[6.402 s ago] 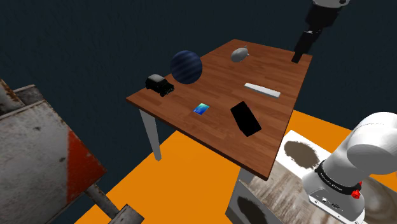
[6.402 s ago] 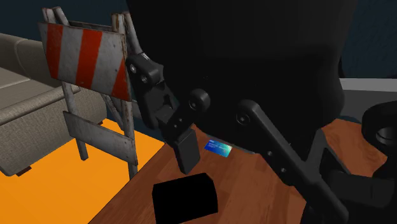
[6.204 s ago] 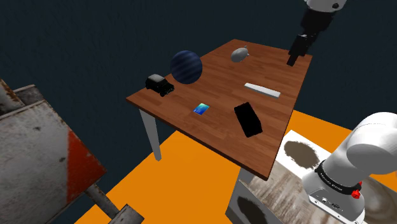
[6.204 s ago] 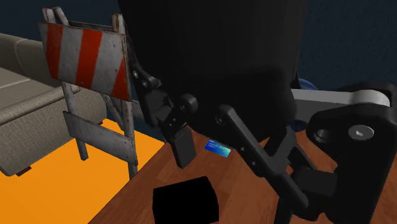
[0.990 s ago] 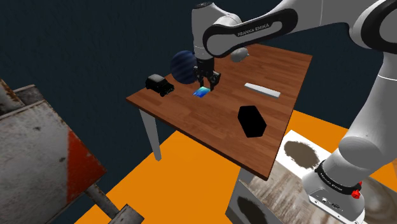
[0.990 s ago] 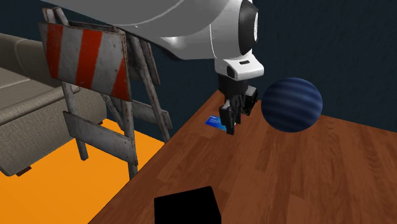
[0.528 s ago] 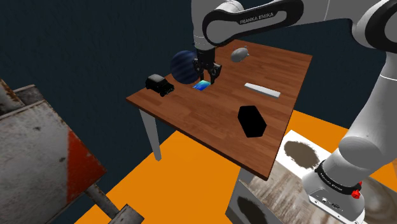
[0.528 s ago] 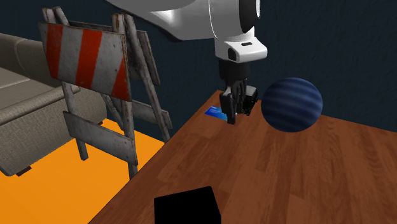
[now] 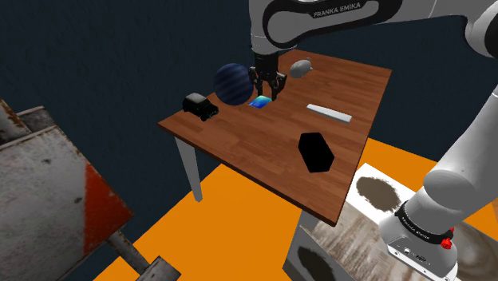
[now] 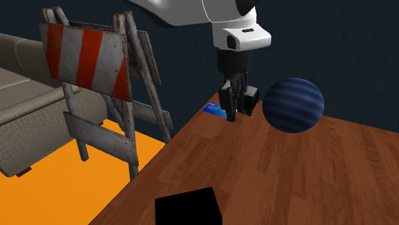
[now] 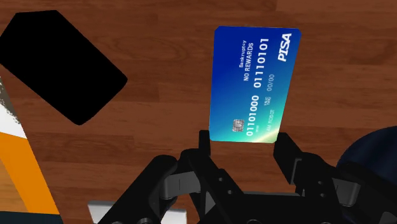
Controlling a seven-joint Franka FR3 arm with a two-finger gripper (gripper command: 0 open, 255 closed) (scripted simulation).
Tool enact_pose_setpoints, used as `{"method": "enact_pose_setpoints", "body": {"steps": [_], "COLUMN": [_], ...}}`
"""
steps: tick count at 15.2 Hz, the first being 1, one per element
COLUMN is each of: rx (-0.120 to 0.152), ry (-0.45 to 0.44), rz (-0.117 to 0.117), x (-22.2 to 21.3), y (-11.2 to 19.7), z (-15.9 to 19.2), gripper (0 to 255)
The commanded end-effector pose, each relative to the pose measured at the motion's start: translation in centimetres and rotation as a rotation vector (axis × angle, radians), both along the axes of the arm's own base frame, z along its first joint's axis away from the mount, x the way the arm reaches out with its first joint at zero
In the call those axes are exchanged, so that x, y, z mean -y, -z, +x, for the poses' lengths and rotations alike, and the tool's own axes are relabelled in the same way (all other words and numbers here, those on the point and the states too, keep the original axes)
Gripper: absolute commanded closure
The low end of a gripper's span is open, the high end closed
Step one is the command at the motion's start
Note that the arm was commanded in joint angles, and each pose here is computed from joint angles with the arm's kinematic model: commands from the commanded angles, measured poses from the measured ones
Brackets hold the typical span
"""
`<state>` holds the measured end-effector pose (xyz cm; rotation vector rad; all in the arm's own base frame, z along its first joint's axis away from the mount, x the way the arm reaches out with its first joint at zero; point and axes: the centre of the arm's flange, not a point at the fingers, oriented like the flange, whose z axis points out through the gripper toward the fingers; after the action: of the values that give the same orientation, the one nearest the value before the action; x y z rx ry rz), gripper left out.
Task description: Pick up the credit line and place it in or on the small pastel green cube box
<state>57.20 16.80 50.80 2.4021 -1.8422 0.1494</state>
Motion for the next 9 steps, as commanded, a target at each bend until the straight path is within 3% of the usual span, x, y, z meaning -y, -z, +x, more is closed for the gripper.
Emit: {"method": "enact_pose_setpoints", "body": {"steps": [1,9], "rx": [0.000,0.000], "ry": [0.001,0.001], "rz": [0.000,0.000], "x": [0.7,4.0], "y": [-0.2,-0.8], "z": [-2.5,-12.5], "gripper": [255,255]}}
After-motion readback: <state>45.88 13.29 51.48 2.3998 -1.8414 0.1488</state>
